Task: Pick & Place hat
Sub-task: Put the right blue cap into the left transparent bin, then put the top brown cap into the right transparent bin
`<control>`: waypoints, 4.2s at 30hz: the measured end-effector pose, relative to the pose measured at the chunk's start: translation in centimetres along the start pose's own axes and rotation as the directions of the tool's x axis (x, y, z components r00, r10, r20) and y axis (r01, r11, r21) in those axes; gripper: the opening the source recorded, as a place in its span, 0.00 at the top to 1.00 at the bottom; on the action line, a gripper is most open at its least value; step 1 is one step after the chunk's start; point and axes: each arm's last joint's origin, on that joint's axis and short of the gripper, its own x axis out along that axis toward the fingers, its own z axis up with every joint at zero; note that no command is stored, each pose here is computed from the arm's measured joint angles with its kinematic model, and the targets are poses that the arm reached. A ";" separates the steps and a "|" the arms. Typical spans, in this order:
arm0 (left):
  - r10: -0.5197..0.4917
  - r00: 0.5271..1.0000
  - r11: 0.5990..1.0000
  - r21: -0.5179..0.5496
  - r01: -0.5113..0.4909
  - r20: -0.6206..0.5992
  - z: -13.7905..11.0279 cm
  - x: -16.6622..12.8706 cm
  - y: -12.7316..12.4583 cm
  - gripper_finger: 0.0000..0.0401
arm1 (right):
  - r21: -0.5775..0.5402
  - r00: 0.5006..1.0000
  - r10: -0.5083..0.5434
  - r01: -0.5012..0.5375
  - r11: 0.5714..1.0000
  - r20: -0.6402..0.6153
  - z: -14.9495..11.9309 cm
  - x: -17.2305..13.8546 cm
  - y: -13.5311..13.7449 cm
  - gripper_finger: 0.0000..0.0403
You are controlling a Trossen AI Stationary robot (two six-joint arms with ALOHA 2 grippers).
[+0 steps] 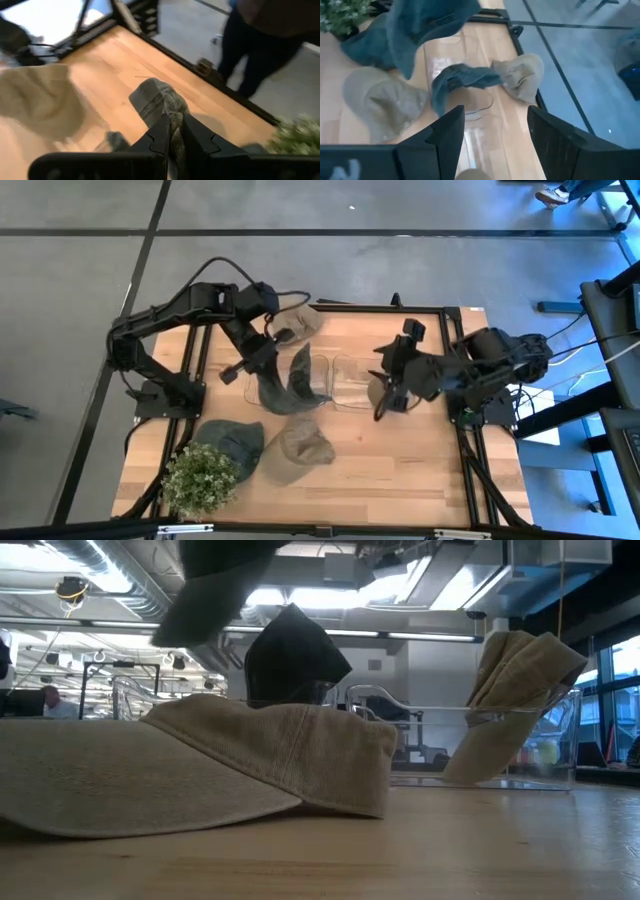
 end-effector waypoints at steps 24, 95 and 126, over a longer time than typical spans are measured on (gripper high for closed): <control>-0.064 0.932 0.998 -0.001 0.069 -0.357 -4.8 4.7 5.2 0.93 | 0.085 0.999 -0.035 0.032 0.996 0.038 1.1 1.4 -1.3 0.46; 0.108 0.897 0.993 0.088 -0.077 -0.428 -4.5 7.5 6.0 0.86 | 0.096 0.999 -0.038 0.036 0.995 0.020 0.9 1.4 -1.4 0.46; 0.356 0.934 0.891 -0.296 -0.345 -0.016 -5.3 -4.5 4.9 0.61 | 0.011 0.987 0.030 -0.029 1.000 -0.160 -2.3 3.6 0.3 0.46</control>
